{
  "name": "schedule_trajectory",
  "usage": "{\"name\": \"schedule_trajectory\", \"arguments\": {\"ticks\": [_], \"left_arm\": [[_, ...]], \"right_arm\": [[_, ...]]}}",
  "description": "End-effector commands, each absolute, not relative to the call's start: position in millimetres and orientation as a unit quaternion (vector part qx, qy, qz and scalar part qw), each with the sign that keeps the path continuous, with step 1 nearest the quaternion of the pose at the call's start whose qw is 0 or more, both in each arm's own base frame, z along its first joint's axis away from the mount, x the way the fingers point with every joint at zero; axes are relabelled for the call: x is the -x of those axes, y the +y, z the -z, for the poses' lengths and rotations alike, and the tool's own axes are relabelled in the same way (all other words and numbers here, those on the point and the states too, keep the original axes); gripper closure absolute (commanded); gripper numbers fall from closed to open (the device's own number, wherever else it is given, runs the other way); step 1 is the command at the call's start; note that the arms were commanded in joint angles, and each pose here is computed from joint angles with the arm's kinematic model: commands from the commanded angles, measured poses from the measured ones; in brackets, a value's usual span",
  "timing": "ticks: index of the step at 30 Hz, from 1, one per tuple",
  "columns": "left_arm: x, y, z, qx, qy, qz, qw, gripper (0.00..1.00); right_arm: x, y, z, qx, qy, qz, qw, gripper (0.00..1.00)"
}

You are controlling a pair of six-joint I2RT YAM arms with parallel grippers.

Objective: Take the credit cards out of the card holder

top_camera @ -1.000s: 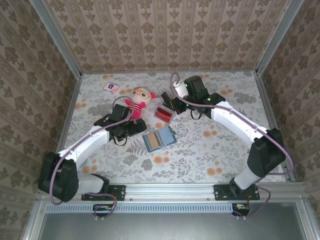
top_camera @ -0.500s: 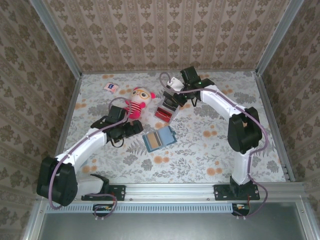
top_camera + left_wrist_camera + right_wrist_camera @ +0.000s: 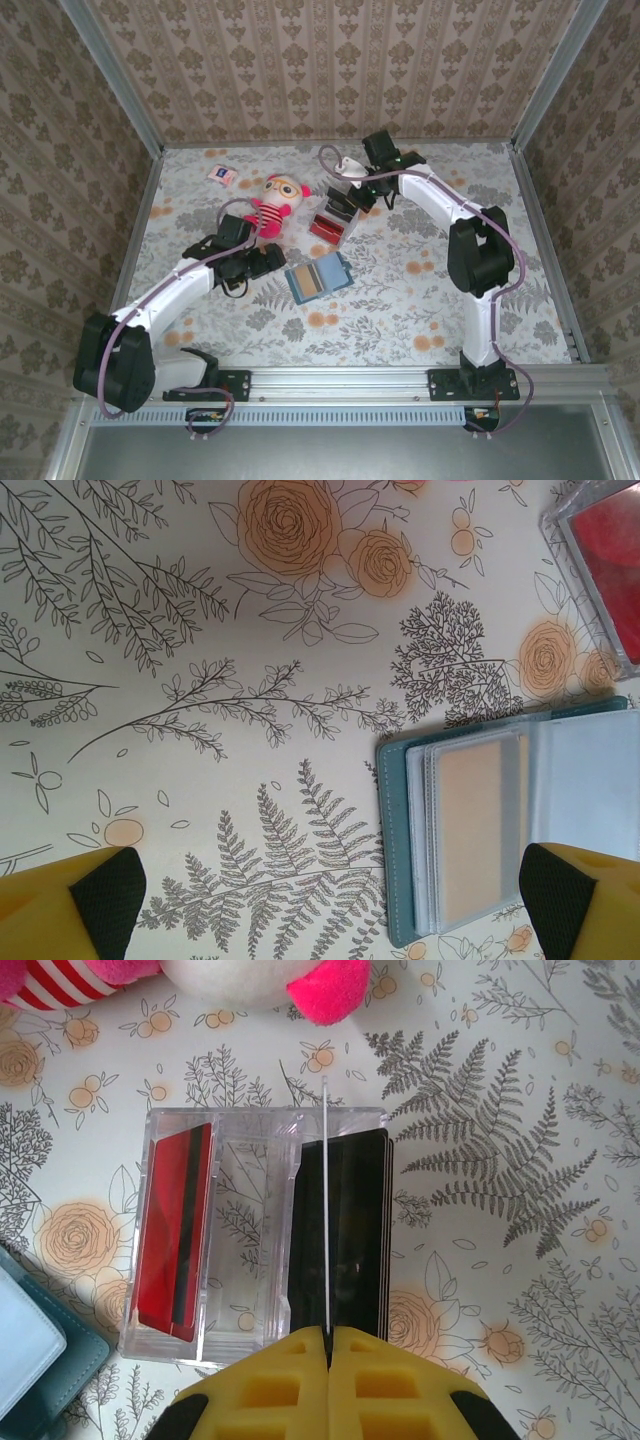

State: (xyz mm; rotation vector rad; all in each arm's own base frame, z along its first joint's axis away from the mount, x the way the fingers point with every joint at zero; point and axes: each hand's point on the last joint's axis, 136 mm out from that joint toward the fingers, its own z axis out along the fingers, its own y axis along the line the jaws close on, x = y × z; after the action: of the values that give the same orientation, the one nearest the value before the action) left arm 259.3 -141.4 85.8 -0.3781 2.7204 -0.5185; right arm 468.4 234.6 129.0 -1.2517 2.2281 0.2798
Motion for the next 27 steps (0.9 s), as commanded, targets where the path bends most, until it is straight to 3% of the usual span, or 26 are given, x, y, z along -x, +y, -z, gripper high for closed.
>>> {"name": "schedule_trajectory", "arguments": {"ticks": [1,9,18,24,27], "left_arm": [[-253.0,-136.7,-83.5,0.15,0.958,0.18,0.164,0.0],[-248.9,-136.6,-76.5,0.154,0.959,0.18,0.154,0.0],[-252.1,-140.9,-80.6,0.149,0.958,0.188,0.155,0.0],[-255.7,-156.8,-86.0,0.138,0.953,0.217,0.159,0.0],[-254.7,-171.3,-88.1,0.115,0.953,0.228,0.163,0.0]], "right_arm": [[-465.4,237.4,-120.6,0.473,0.832,-0.117,0.265,0.97],[-467.7,233.5,-110.7,0.472,0.838,-0.099,0.254,0.9],[-469.3,235.2,-136.1,0.443,0.846,-0.102,0.279,0.73],[-465.3,229.9,-172.7,0.343,0.879,-0.12,0.309,0.57],[-438.5,241.3,-182.5,0.286,0.893,-0.201,0.284,0.55]]}}
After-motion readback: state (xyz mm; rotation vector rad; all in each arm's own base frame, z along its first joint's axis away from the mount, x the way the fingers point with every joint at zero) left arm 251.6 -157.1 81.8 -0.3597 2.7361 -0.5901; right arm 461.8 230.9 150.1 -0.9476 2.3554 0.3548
